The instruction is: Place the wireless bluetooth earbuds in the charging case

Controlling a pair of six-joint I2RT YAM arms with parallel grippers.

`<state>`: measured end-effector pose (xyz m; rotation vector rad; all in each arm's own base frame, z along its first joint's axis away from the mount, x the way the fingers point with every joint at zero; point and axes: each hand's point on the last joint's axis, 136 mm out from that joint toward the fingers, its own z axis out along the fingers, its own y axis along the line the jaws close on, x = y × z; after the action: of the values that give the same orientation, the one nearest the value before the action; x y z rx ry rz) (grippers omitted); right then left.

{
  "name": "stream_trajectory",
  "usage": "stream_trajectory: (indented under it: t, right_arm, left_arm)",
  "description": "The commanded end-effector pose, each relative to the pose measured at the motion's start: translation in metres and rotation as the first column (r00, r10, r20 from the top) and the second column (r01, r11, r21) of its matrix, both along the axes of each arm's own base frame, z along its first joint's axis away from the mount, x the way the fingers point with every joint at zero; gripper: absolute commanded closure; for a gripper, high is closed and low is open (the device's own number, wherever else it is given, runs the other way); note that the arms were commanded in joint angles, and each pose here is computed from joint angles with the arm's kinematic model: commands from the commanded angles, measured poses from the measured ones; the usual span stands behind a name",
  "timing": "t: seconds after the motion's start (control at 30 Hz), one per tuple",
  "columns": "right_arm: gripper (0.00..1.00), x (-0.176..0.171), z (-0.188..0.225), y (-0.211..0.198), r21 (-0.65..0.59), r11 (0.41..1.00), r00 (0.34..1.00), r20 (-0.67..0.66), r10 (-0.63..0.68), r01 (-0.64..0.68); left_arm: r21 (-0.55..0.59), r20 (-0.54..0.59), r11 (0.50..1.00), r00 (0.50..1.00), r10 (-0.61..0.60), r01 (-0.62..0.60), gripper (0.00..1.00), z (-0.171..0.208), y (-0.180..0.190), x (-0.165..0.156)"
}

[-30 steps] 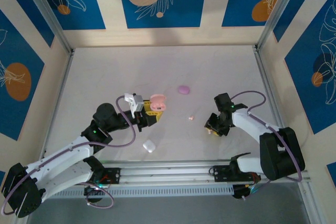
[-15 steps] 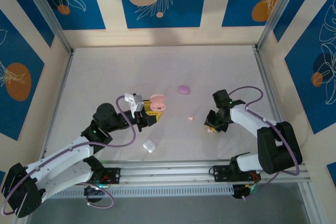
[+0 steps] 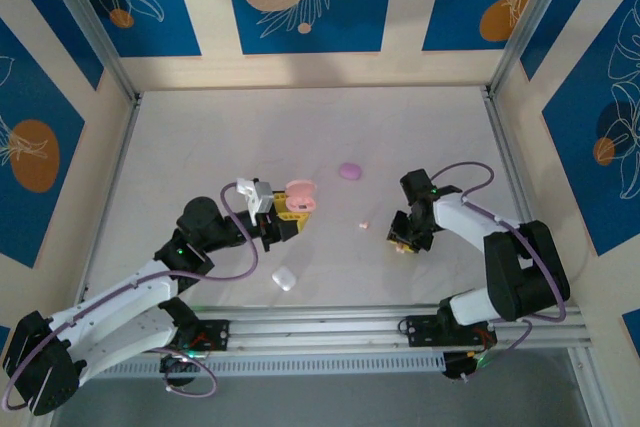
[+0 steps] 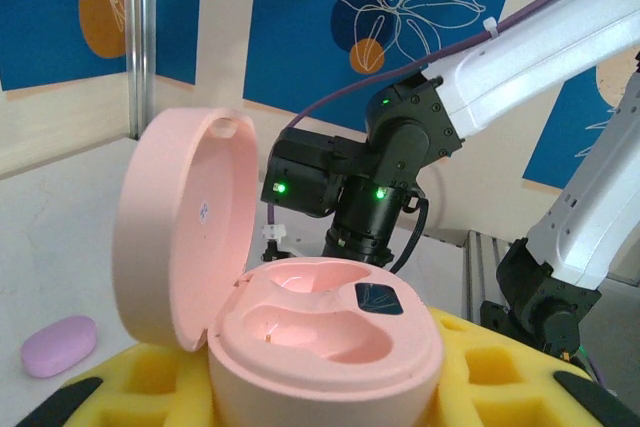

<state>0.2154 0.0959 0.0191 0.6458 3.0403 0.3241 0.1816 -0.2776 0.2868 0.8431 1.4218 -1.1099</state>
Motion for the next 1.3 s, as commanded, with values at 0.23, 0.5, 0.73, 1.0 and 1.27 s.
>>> stream_trajectory:
  t: [0.23,0.5,0.73,1.0,1.27]
  right_arm:
    - [0.69,-0.005,0.009,-0.004,-0.051,0.999,0.999,-0.028,0.018,-0.020]
    - [0.70,-0.005,0.007,-0.002,-0.055,0.998,0.998,-0.044,0.035,-0.038]
    - [0.72,-0.002,0.002,0.000,-0.074,0.994,0.995,-0.066,0.072,-0.077]
    - [0.77,-0.008,0.002,0.000,-0.090,0.993,0.993,-0.094,0.073,-0.082]
    - [0.76,-0.013,0.006,-0.002,-0.101,0.992,0.993,-0.098,0.070,-0.080]
  left_arm:
    - [-0.027,0.026,1.000,1.000,0.002,-0.001,0.67,0.009,0.002,-0.003]
    - [-0.025,0.026,1.000,1.000,0.009,-0.009,0.67,0.008,0.004,-0.002]
    - [-0.024,0.023,1.000,1.000,0.000,0.000,0.66,0.009,0.002,-0.003]
    - [-0.023,0.024,1.000,1.000,0.005,-0.004,0.66,0.009,0.003,-0.003]
    - [-0.024,0.020,1.000,1.000,0.004,-0.003,0.66,0.008,0.002,-0.002]
